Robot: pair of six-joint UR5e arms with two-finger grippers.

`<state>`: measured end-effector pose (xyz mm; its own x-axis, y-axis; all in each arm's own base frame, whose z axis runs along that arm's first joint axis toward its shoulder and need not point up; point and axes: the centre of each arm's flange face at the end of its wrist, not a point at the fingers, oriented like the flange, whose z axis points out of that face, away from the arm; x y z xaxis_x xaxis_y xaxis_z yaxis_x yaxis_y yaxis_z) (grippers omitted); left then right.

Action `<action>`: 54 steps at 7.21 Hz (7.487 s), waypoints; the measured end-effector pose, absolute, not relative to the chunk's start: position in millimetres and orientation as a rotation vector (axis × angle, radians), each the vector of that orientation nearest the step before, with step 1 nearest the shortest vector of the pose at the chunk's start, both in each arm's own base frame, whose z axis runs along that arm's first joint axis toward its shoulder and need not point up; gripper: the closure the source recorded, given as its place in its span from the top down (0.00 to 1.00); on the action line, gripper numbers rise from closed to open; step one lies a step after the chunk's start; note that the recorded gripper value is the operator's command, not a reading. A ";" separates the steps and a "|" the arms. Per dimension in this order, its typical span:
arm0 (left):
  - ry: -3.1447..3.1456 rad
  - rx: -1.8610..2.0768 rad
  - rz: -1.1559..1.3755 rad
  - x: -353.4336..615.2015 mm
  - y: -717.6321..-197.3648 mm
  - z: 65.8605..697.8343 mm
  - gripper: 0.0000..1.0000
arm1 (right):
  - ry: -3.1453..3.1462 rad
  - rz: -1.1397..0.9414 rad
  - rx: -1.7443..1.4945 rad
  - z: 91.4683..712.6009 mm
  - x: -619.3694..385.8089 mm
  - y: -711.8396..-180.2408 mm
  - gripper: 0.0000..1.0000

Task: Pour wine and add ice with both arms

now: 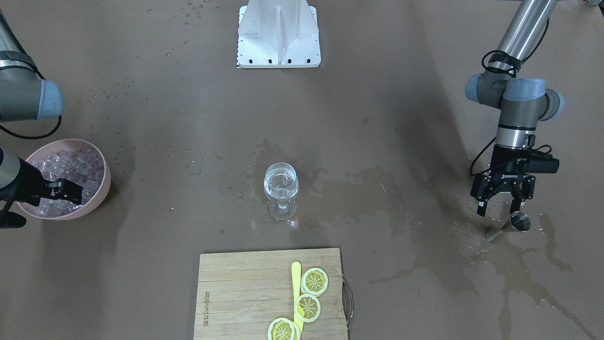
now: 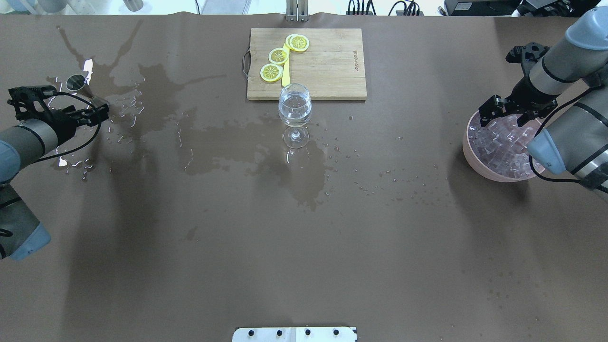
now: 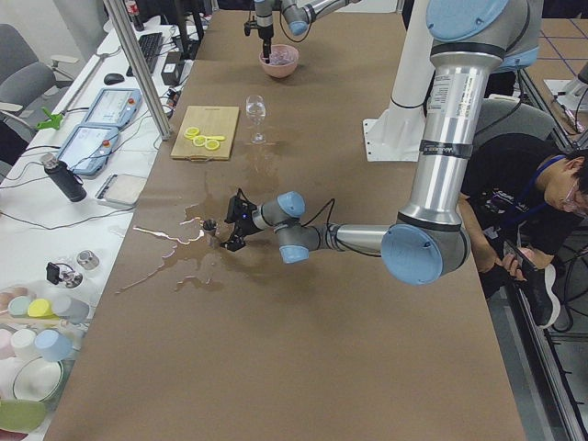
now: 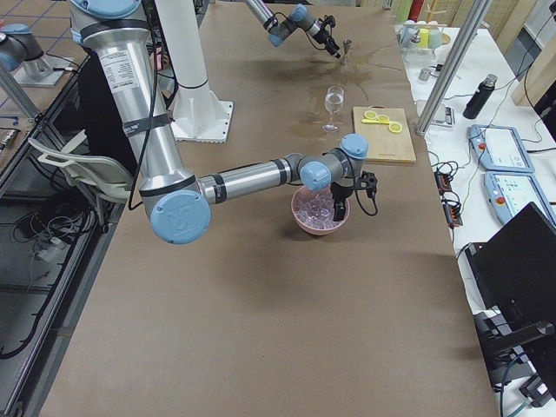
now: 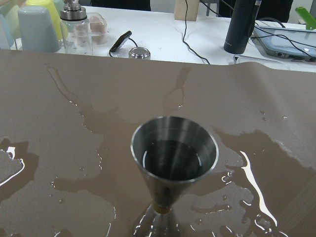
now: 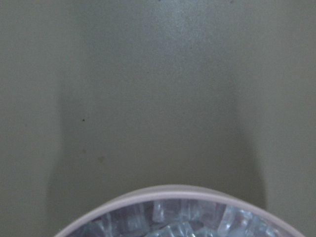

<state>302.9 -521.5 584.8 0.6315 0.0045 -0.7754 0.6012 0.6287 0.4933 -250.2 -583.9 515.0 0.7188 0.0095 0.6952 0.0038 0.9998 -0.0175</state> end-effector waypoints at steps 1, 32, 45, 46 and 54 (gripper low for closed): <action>0.833 0.835 -0.391 304.5 -523.1 583.3 0.96 | -0.770 0.010 -0.028 519.0 -253.0 -582.5 1.00; 0.799 0.889 -0.388 299.0 -564.4 590.5 0.36 | -0.871 0.098 -0.033 465.2 -241.0 -566.2 0.05; 0.849 1.038 -0.491 280.1 -565.1 570.1 0.30 | -0.870 0.106 -0.030 465.9 -234.9 -568.3 0.40; 0.852 1.082 -0.519 274.3 -563.9 567.3 0.30 | -0.870 0.106 -0.029 465.6 -235.0 -568.4 0.40; 0.818 1.202 -0.590 261.7 -555.0 548.7 0.27 | -0.867 0.100 -0.019 465.9 -236.1 -568.0 0.49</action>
